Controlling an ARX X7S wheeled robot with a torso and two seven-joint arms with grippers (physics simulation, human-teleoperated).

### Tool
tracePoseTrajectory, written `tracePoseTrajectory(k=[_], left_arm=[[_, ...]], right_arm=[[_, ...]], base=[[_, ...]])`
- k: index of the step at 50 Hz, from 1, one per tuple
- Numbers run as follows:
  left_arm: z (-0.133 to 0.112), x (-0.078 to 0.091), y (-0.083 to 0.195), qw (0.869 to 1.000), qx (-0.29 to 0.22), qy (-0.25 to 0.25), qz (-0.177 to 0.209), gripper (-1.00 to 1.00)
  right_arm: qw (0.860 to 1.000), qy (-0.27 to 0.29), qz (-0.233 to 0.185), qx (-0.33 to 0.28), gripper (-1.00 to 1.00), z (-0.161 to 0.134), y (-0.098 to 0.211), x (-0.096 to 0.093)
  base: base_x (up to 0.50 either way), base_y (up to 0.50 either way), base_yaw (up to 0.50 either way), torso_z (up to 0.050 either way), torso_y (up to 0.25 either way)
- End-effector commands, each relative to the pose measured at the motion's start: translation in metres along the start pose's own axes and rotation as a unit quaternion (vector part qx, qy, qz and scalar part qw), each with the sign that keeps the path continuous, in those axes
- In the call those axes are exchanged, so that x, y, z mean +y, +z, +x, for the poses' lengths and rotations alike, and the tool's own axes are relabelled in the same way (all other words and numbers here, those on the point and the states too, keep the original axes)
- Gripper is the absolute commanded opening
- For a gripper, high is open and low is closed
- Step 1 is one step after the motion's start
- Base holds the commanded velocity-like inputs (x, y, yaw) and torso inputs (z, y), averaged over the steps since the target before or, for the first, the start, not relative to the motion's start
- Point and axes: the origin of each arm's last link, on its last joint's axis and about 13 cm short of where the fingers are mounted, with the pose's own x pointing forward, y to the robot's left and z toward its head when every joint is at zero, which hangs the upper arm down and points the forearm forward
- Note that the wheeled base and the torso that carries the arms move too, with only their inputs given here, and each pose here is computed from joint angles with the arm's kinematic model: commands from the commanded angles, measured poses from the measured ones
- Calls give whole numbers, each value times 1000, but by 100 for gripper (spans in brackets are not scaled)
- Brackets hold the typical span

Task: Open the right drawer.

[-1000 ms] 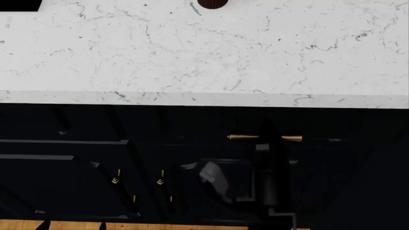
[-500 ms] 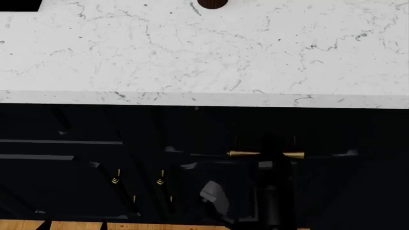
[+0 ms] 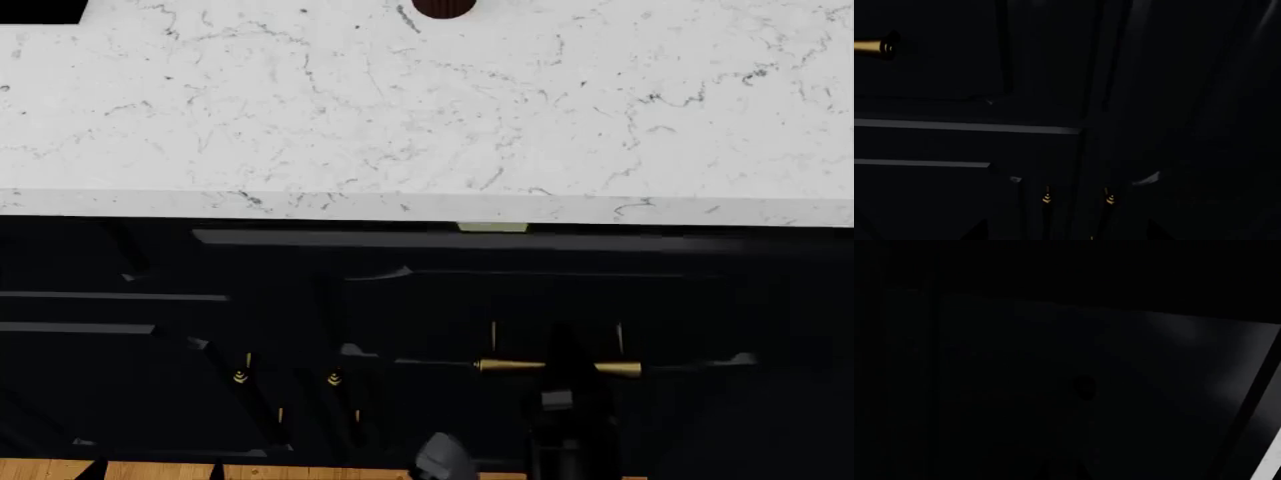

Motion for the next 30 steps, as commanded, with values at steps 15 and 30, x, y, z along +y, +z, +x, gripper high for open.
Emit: tracePoseTrajectory(k=[15, 30], left_arm=[[0, 0, 0, 1000, 0, -1, 2, 100], [0, -1, 0, 1000, 2, -3, 3, 100]], right_arm=[[999, -16, -24, -21, -100, -31, 0, -14], [999, -15, -23, -16, -100, -40, -4, -13]], base=[[-1, 0, 0, 0, 0], [0, 0, 0, 0, 0]])
